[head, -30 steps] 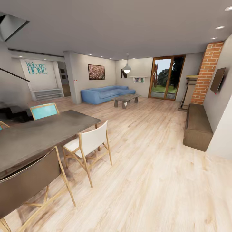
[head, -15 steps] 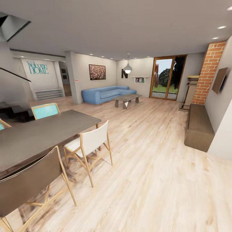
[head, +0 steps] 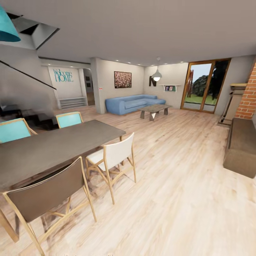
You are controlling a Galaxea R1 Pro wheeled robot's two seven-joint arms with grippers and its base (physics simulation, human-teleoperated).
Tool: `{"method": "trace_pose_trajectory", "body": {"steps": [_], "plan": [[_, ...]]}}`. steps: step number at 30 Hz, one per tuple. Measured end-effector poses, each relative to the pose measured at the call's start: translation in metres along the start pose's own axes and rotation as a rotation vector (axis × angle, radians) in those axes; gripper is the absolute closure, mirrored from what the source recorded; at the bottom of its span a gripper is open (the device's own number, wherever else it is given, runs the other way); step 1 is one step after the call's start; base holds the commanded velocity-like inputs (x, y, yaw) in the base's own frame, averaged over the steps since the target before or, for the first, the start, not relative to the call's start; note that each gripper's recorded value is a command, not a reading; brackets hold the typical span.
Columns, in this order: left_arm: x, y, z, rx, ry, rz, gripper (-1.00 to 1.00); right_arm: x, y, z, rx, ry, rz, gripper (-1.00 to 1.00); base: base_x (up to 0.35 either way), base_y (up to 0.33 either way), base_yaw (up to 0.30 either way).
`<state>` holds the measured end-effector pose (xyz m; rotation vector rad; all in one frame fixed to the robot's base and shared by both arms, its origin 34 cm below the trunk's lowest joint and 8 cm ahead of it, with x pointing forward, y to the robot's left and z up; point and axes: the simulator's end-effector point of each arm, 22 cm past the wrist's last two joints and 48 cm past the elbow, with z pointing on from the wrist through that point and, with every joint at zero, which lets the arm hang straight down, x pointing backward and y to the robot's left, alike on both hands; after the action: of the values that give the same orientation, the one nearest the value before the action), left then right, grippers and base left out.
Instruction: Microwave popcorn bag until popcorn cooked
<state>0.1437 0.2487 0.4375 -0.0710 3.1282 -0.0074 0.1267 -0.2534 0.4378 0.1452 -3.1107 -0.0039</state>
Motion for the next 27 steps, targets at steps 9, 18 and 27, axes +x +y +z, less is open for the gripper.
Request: {"method": "trace_pose_trajectory", "body": {"steps": [9, 18, 27], "plan": [[0.0, 0.008, 0.0, -0.01, 0.001, 0.013, -1.0, -0.001, 0.005, 0.0, -0.005, -0.003, 0.002, -1.0, 0.0, 0.0, 0.295], [0.0, 0.009, 0.0, -0.014, 0.001, 0.015, -1.0, -0.001, 0.006, 0.0, -0.007, -0.002, 0.0, -1.0, 0.0, 0.0, 0.3], [0.0, 0.009, 0.0, -0.014, 0.001, 0.015, -1.0, -0.004, -0.004, 0.0, 0.023, -0.023, 0.005, -1.0, 0.0, 0.0, 0.3]]}}
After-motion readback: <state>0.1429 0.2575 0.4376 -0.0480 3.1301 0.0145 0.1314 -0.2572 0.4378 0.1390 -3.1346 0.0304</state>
